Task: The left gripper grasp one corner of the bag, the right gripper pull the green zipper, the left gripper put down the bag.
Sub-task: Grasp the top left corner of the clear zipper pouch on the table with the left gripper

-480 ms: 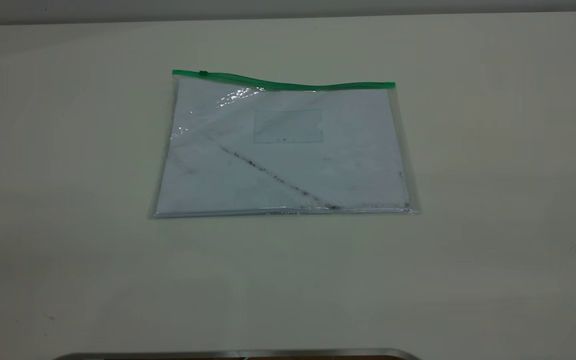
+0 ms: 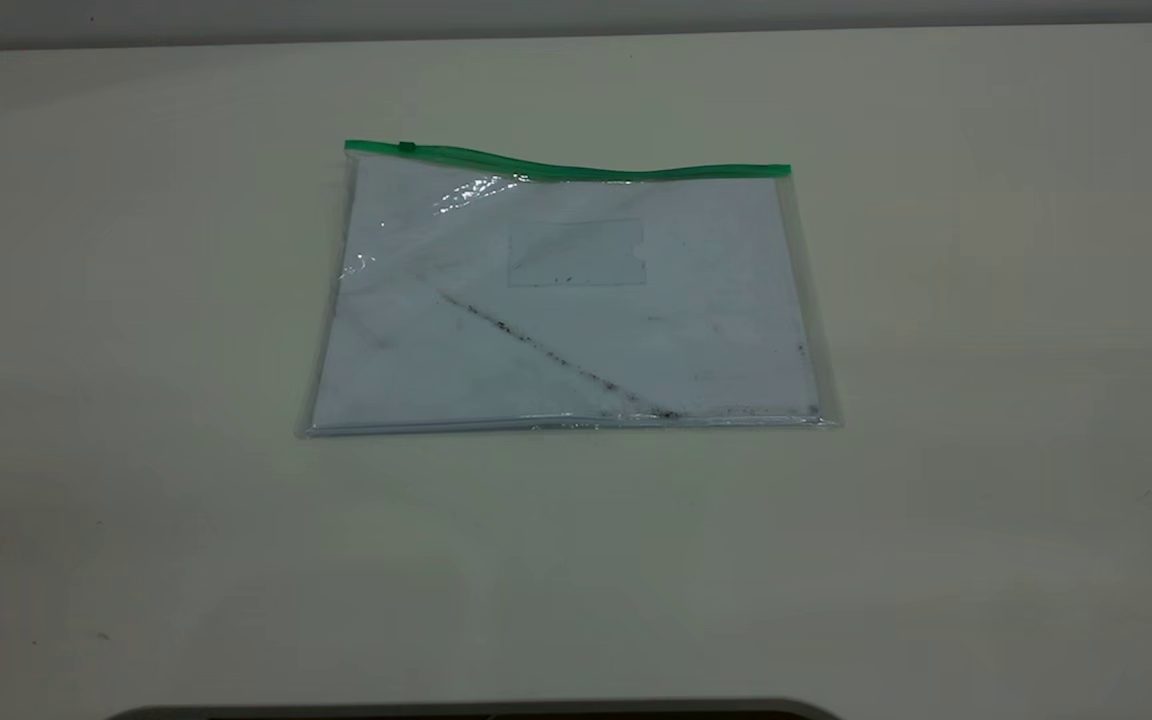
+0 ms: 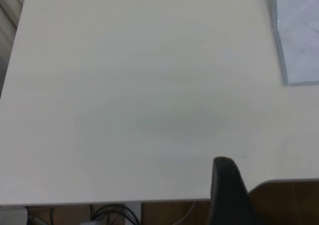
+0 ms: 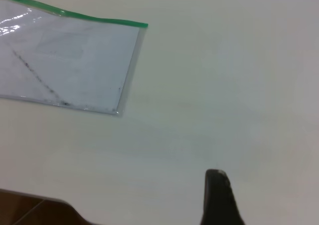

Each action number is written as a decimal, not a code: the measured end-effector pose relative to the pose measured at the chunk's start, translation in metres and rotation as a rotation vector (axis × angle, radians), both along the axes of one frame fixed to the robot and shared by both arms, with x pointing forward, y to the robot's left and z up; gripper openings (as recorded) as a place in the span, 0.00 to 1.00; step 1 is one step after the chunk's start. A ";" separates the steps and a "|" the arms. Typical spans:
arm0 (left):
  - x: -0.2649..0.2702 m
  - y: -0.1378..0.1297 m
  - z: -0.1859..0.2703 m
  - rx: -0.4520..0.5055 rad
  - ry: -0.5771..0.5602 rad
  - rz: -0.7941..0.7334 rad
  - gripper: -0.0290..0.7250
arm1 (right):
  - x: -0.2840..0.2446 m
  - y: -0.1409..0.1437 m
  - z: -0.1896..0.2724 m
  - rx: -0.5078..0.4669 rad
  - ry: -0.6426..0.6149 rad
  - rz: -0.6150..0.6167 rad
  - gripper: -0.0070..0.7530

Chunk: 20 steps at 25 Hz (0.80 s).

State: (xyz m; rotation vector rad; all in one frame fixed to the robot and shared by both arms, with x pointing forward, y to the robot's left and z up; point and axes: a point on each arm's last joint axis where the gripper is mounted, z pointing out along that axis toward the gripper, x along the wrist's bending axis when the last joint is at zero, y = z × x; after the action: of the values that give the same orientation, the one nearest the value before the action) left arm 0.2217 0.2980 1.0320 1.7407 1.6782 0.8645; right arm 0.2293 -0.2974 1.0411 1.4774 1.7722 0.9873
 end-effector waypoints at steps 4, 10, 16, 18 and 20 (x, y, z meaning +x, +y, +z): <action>0.000 0.000 0.000 0.000 0.000 0.000 0.69 | 0.000 0.000 0.000 0.000 0.000 0.000 0.69; 0.000 0.000 0.000 0.000 0.000 0.000 0.69 | 0.000 0.000 0.000 0.000 0.000 0.000 0.69; 0.000 0.000 0.000 0.000 0.000 0.000 0.69 | 0.001 -0.002 0.001 -0.028 -0.015 -0.003 0.69; 0.000 0.000 0.000 0.000 0.000 0.000 0.69 | 0.001 -0.002 0.001 -0.030 -0.019 -0.004 0.69; 0.000 0.000 0.000 0.000 0.000 0.000 0.69 | 0.001 -0.002 0.001 -0.028 -0.020 -0.002 0.69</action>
State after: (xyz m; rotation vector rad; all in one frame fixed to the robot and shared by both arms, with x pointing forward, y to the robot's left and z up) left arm 0.2217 0.2980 1.0320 1.7403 1.6785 0.8644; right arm 0.2302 -0.2989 1.0422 1.4474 1.7630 0.9685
